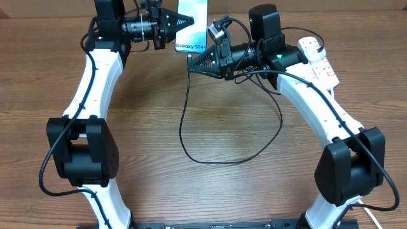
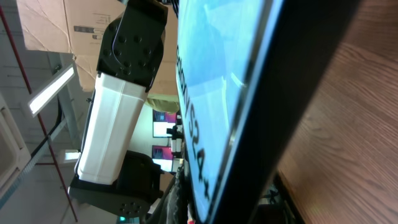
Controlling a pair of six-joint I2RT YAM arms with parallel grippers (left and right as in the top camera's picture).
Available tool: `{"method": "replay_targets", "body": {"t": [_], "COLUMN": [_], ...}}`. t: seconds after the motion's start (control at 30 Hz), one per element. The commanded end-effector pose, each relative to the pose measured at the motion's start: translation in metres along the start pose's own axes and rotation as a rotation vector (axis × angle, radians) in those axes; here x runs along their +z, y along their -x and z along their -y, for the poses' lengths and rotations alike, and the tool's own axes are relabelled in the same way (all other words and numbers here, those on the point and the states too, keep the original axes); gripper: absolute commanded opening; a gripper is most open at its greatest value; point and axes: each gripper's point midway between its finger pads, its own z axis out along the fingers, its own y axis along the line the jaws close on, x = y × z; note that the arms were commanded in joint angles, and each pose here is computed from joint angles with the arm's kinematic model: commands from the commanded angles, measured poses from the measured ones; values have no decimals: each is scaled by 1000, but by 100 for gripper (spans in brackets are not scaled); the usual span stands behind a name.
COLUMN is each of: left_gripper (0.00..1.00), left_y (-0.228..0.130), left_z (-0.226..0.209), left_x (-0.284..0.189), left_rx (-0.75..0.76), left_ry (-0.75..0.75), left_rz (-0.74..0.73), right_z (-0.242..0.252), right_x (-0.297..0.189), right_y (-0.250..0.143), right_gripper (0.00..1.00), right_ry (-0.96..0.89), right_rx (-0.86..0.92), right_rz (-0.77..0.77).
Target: Plug charger to phone and switch on socket
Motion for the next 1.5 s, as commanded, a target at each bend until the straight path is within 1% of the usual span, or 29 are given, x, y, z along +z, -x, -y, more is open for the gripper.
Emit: {"method": "replay_targets", "body": {"t": [0.0, 0.33, 1.47], "left_gripper": [4, 4, 4], "left_y": [-1, -3, -7], "left_z": [15, 16, 18], "left_x": [-6, -6, -7], "left_rx": [64, 64, 64], "left_ry": [-18, -23, -33], "left_rz": [-10, -24, -49], "right_z": [-18, -21, -15], "right_x": [-1, -1, -3], "right_y": [-5, -2, 6], "right_gripper": [4, 4, 4], "right_ry": [24, 26, -7], "right_rx": [-41, -72, -53], "right_rz": [-17, -8, 35]}}
